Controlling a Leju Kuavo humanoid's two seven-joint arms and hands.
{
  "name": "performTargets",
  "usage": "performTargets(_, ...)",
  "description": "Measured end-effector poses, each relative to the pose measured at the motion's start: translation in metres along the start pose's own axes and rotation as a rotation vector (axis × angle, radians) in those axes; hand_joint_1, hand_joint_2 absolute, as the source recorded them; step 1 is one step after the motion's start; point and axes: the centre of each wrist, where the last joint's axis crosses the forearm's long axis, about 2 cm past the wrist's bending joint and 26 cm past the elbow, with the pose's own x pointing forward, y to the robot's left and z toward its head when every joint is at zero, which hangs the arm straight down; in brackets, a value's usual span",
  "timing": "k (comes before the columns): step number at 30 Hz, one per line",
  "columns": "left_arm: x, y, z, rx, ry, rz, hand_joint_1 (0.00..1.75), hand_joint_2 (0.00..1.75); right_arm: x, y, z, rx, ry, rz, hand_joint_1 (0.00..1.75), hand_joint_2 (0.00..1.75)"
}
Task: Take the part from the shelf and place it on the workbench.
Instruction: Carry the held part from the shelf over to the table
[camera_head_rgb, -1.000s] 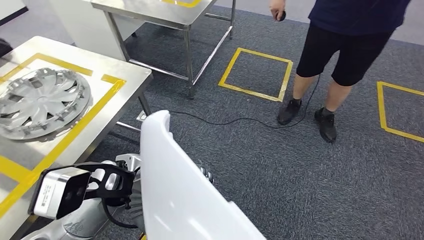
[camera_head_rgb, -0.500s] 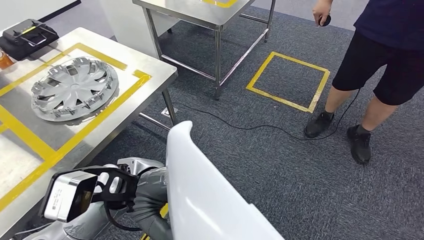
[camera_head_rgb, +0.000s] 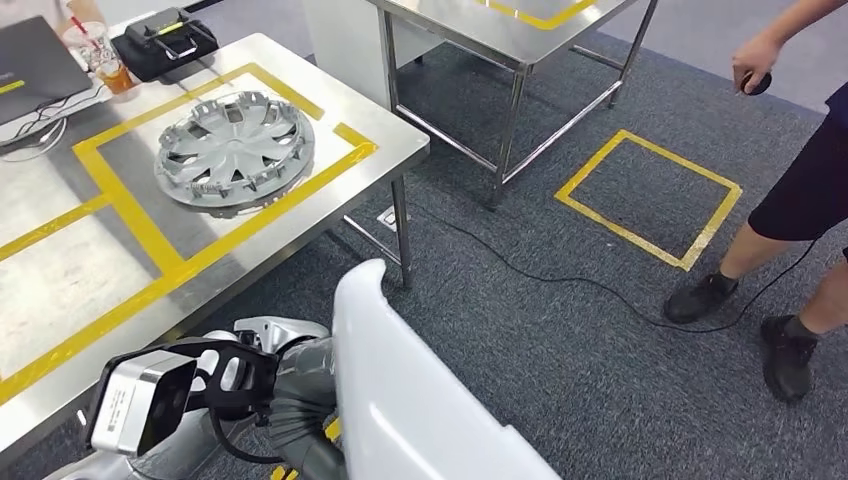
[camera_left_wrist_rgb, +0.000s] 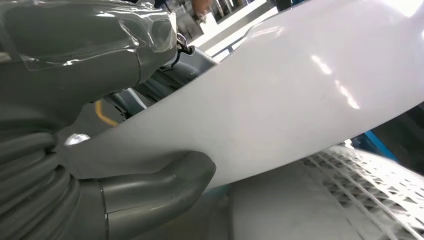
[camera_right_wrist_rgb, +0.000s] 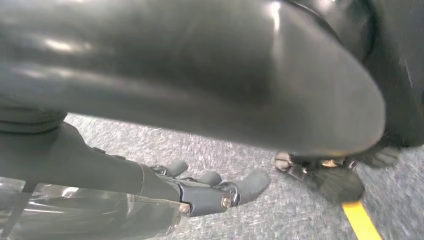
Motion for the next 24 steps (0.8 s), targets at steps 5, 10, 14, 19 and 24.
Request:
performTargets(5,-0.0022,-0.0021,-0.0006,0.003,0.003,-0.001,1.75,1.75,-0.0066,-0.0002,0.0018,-0.001,0.016,-0.003,0.0,0.0)
performTargets(10,-0.0024,-0.0022,-0.0004,-0.003,0.011,-0.002,1.75,1.75,-0.0062,-0.0021,0.0025,-0.01,0.008,-0.002,0.0,0.0)
performTargets(14,-0.0037,-0.0025,0.0012,-0.012,0.018,0.03,1.75,1.75,-0.0048,-0.0049,0.0036,-0.008,-0.005,-0.001,0.0,0.0)
performTargets(19,-0.0047,-0.002,0.0024,-0.003,0.026,0.035,1.75,1.75,-0.0092,-0.0038,0.0042,-0.006,0.006,-0.009,0.0,0.0)
performTargets(24,-0.0049,0.0005,0.0015,0.014,0.039,0.021,1.75,1.75,-0.0075,-0.0014,0.0026,-0.004,0.007,-0.01,0.0,0.0)
